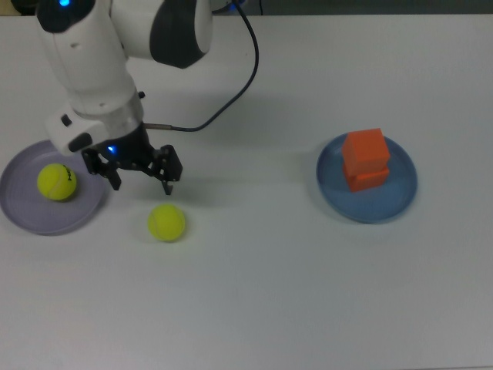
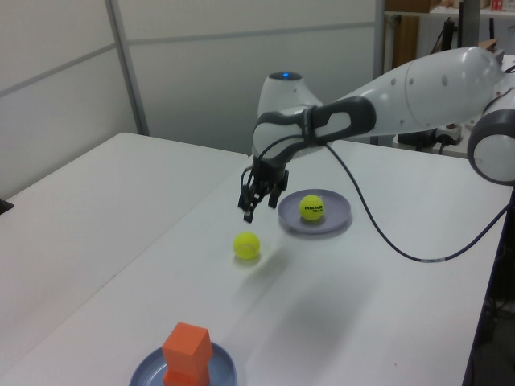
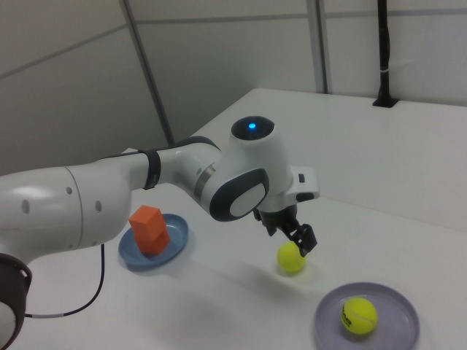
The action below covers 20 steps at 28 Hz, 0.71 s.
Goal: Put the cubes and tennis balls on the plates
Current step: 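Move the gripper to the second tennis ball and grasp it, then lift the ball and lower it onto the lavender plate beside the other ball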
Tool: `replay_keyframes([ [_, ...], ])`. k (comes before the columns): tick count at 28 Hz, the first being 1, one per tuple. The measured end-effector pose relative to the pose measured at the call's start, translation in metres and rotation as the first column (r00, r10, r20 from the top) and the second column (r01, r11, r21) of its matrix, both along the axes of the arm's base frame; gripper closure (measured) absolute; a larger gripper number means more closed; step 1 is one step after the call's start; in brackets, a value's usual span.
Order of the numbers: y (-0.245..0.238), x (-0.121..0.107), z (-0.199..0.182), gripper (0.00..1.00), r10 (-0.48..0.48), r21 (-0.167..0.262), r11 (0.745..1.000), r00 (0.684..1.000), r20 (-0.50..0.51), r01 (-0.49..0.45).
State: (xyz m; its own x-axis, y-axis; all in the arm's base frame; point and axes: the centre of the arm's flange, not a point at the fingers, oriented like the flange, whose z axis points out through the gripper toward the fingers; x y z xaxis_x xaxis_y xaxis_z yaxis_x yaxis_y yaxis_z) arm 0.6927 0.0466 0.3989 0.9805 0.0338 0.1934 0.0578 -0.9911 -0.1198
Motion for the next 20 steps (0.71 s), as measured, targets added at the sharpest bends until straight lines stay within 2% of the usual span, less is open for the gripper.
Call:
replay_keyframes([
  [8,0.013,0.001,-0.026,0.0,0.019,0.002,1.0,0.999,-0.035,-0.019],
  [20,0.033,0.009,-0.052,0.0,0.037,-0.006,0.999,0.999,0.009,-0.037],
])
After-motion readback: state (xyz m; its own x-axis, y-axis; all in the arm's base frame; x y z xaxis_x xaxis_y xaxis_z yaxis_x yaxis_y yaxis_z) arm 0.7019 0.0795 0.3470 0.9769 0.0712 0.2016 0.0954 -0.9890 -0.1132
